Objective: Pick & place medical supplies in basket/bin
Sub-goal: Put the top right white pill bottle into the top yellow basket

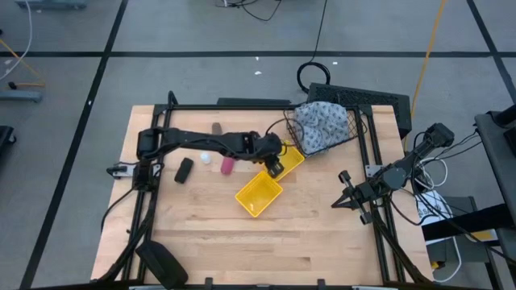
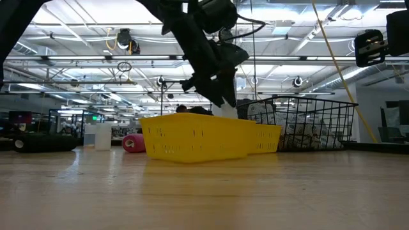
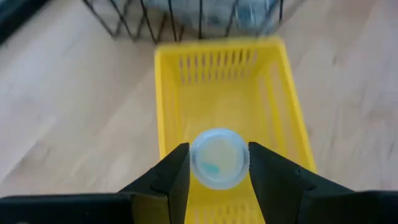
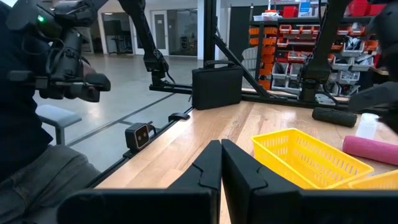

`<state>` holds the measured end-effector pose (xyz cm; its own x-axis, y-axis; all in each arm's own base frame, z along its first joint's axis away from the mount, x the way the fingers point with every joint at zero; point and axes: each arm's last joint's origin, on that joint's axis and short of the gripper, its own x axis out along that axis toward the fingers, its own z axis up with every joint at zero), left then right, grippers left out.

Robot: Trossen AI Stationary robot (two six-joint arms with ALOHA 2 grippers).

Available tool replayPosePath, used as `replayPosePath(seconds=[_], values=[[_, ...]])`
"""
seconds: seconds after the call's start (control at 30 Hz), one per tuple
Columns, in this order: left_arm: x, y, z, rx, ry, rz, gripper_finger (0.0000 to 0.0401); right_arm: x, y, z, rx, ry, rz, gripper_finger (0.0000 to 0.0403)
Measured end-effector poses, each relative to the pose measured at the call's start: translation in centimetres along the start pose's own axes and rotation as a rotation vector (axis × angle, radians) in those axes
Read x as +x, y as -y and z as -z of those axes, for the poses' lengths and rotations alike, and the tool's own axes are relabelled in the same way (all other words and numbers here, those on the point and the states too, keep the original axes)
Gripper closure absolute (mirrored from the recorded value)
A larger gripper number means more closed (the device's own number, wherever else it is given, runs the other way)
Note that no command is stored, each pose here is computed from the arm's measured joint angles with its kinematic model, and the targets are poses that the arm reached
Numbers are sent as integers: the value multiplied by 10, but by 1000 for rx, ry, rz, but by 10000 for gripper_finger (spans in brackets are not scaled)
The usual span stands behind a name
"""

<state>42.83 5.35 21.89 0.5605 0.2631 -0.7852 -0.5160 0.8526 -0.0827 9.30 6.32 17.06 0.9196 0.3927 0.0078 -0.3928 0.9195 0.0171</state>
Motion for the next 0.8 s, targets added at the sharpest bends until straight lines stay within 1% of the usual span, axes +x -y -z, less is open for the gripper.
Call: replayPosePath(seconds=[0.17, 0.3, 0.8], values=[[-4, 8, 12, 36, -75, -30, 247, 0, 0, 0, 0, 0, 0, 403], [-5, 12, 13, 46, -62, -37, 247, 0, 0, 0, 0, 0, 0, 403], [-3, 12, 15, -12, -70, -45, 247, 0, 0, 0, 0, 0, 0, 403]])
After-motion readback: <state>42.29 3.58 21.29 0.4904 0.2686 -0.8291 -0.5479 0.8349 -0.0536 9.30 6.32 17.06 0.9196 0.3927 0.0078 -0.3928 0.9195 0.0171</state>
